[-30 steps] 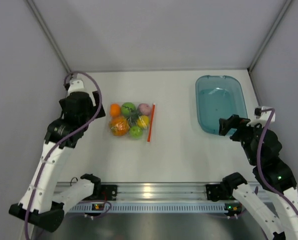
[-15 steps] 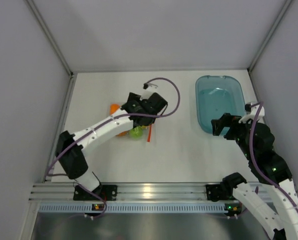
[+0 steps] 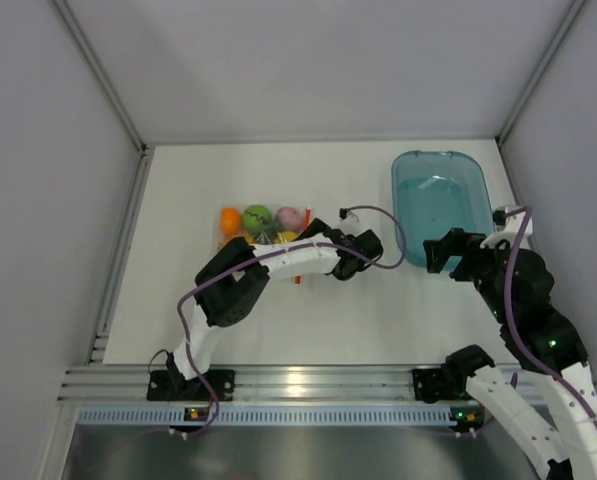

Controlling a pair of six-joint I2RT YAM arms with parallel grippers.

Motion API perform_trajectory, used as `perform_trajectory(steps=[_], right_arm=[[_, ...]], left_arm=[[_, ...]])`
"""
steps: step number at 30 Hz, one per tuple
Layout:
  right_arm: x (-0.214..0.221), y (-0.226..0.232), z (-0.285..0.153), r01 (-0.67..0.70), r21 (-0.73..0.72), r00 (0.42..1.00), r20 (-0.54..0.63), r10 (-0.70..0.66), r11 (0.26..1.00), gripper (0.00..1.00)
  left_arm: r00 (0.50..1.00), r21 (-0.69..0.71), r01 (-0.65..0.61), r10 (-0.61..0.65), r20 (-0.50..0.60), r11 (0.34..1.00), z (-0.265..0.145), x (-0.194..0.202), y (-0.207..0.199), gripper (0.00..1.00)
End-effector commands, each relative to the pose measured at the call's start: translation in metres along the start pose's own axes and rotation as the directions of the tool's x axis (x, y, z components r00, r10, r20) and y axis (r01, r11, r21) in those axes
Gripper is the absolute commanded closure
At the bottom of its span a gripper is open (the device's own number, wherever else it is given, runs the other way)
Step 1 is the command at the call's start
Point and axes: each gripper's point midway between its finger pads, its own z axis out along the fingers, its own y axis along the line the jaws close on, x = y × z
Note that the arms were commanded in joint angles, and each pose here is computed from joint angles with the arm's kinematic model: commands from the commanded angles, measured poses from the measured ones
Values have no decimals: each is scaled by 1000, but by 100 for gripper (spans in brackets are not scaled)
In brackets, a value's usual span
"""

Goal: Open the zip-top bag and remove the fake food

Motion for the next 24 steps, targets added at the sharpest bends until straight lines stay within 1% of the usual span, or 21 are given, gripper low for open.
perform_trajectory(steps=[1, 4, 9, 10, 12, 13, 15, 20, 21, 22, 24], right_arm=[[-18, 11, -8, -5, -53, 998, 59, 8, 999, 1], [-17, 10, -8, 2, -52, 998, 57, 1, 999, 1], [-17, 9, -11, 12, -51, 998, 61, -9, 999, 0], [-17, 8, -11, 12, -48, 998, 61, -9, 999, 1], [-16, 8, -11, 11, -50, 998, 63, -8, 999, 1], [-15, 9, -11, 10, -55, 998, 63, -7, 998, 1], [-14, 9, -10, 10, -54, 998, 62, -7, 998, 1], [-14, 8, -11, 13, -55, 998, 63, -10, 998, 1], [-14, 8, -11, 16, -55, 998, 65, -12, 998, 1], [-15, 8, -10, 17, -54, 998, 65, -14, 998, 1], [-13, 7, -9, 22, -51, 998, 63, -19, 998, 1]], left_arm=[[999, -79, 29, -26, 41, 996, 7, -17, 4, 28], [1000, -119, 0, 4, 31, 993, 19, -14, 0, 37], [1000, -169, -21, 22, 3, 985, 34, -1, 5, 39], [1000, -174, -20, 20, 1, 985, 35, 0, 6, 45], [1000, -186, -22, 20, -13, 982, 42, 6, 6, 49], [1000, -191, -23, 19, -19, 981, 44, 8, 6, 53], [999, -193, -24, 18, -32, 981, 48, 13, 5, 59], [999, -167, 16, -21, -31, 986, 44, 13, 6, 85], [999, -163, 23, -28, -28, 986, 42, 11, 7, 91], [999, -154, 37, -40, -19, 987, 38, 7, 10, 100], [998, -126, 61, -63, -12, 990, 31, 1, 14, 100]])
